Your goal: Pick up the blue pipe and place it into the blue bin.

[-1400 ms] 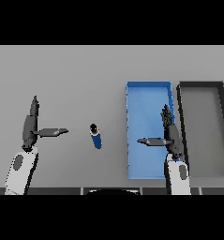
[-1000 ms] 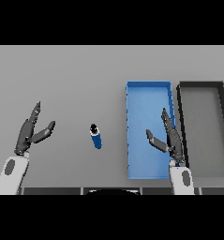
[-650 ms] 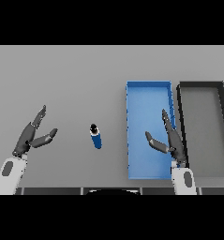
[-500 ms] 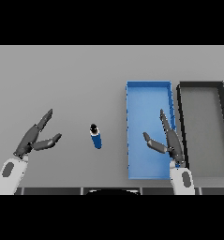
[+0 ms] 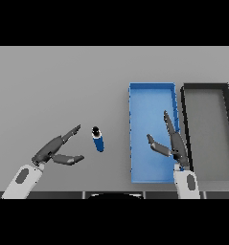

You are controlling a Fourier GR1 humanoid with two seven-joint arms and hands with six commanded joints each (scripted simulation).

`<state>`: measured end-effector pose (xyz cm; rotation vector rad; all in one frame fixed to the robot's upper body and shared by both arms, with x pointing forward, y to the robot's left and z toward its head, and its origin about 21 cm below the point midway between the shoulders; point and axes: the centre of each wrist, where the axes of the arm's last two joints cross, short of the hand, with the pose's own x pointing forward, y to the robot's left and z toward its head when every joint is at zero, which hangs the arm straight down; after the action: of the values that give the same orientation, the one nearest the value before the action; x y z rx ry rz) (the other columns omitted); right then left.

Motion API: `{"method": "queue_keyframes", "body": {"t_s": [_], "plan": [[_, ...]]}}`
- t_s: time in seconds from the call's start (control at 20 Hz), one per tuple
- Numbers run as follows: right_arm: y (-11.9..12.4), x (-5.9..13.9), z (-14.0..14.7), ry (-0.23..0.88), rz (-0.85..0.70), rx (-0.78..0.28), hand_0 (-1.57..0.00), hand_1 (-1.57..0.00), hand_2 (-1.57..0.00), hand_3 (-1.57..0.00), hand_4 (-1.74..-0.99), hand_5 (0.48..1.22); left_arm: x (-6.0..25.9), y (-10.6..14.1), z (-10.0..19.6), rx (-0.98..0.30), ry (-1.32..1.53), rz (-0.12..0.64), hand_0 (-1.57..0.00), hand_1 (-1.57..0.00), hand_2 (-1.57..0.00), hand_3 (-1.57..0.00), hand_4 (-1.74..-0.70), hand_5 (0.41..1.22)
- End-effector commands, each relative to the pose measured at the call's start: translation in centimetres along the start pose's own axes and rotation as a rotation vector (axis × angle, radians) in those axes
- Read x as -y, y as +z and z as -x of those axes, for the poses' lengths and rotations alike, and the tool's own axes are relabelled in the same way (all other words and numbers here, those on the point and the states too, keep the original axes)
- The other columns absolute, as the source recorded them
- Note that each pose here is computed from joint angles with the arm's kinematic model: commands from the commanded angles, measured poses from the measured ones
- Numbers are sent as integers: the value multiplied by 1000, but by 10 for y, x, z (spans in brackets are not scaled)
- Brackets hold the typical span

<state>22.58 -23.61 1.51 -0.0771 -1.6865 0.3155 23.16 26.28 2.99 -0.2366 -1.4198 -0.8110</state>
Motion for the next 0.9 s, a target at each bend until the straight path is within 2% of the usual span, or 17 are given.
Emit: {"method": "queue_keyframes", "body": {"t_s": [0.0, 0.15, 0.55, 0.75, 0.85], "plan": [[-1, -2, 0, -3, -6, -8, 1, 1, 1, 1, -1257, 617, 7, -4, 0, 3, -7, 13, 1, 1, 1, 1, -1097, 454], [1, 0, 1, -14, -9, -11, 1, 1, 1, 1, -1265, 616, 23, -18, 3, 13, 17, 58, 1, 1, 1, 1, -1114, 447], [6, 1, 2, -26, -3, -18, 1, 1, 1, 1, -1274, 605, 49, -61, 9, 15, 69, 116, 1, 1, 1, 1, -1117, 448], [9, 2, 3, -20, 7, -10, 1, 1, 1, 1, -1267, 598, 59, -85, 11, 47, 25, 97, 1, 1, 1, 1, -1075, 445], [9, 4, 3, -23, 8, -15, 1, 1, 1, 1, -1264, 598, 57, -90, 13, 73, 70, 111, 1, 1, 1, 1, -1092, 477]]}}
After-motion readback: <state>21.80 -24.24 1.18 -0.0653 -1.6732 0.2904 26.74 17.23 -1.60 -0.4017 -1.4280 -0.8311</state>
